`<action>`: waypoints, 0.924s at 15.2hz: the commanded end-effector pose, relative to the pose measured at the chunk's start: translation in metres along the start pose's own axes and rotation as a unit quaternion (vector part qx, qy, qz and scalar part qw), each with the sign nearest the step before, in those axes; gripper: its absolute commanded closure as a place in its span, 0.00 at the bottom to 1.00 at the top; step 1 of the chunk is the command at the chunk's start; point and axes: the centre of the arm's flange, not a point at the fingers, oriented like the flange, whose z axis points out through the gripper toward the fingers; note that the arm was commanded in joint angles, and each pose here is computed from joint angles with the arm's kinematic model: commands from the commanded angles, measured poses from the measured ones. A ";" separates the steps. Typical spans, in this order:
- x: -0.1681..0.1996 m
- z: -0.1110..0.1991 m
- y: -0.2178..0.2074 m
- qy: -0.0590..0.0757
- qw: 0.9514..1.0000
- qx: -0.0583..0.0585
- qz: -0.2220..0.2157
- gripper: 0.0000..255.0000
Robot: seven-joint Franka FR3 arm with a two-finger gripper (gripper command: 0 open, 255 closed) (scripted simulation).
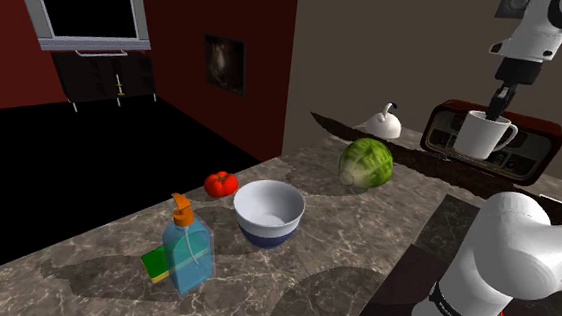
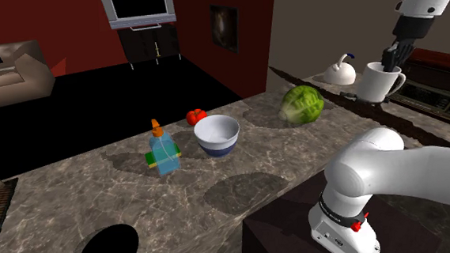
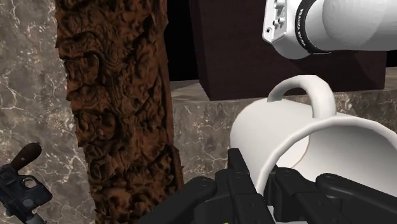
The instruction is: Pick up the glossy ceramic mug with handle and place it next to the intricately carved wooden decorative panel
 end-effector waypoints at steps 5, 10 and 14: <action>-0.022 -0.003 0.077 -0.001 1.000 0.000 0.000 1.00; -0.040 -0.008 0.140 -0.001 1.000 0.000 0.000 1.00; -0.054 -0.011 0.191 -0.001 1.000 0.000 0.000 1.00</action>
